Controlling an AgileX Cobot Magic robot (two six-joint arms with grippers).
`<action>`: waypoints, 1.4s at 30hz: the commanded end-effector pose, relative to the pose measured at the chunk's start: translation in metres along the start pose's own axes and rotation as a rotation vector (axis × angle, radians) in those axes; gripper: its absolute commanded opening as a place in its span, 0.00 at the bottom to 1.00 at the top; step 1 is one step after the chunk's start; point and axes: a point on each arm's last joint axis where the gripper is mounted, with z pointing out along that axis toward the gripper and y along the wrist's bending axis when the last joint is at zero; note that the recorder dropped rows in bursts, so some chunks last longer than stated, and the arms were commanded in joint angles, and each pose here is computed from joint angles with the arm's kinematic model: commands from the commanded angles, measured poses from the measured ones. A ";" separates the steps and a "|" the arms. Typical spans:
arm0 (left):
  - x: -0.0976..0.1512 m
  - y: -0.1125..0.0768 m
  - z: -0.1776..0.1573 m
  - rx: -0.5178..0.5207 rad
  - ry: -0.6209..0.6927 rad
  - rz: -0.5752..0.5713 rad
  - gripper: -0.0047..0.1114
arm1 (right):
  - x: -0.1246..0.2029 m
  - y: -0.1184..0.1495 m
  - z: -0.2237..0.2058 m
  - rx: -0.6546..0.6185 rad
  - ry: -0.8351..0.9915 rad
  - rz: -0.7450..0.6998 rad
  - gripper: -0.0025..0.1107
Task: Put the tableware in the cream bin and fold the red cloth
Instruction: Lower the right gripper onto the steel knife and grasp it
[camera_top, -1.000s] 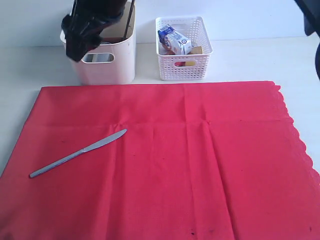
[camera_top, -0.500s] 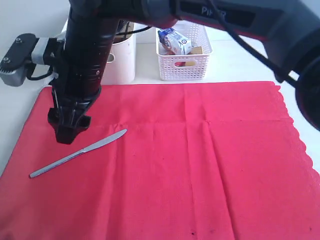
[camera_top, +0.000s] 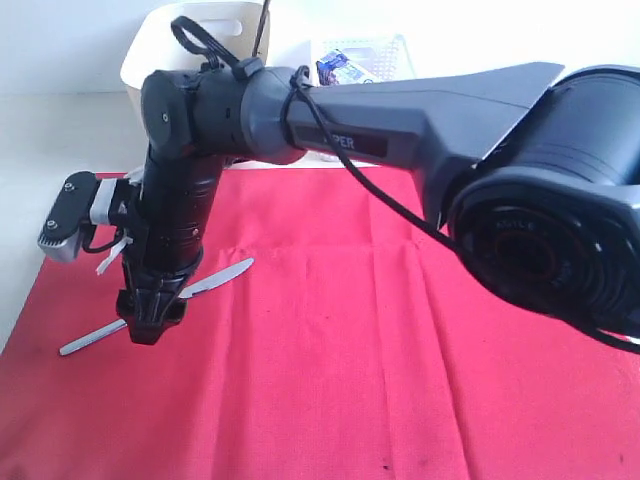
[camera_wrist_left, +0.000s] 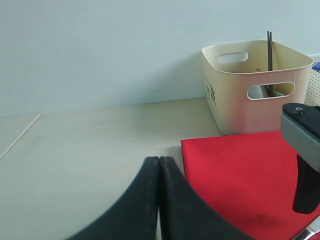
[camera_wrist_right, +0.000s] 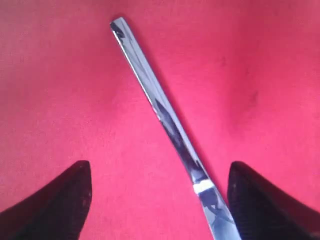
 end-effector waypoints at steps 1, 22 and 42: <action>-0.001 0.000 -0.001 0.005 -0.009 -0.008 0.05 | 0.000 0.001 0.009 -0.019 -0.027 -0.028 0.65; -0.001 0.000 -0.001 0.005 -0.009 -0.008 0.05 | 0.013 -0.003 0.033 -0.031 0.050 -0.095 0.19; -0.001 0.000 -0.001 0.005 -0.009 -0.008 0.05 | 0.007 0.001 0.007 -0.021 0.062 -0.074 0.02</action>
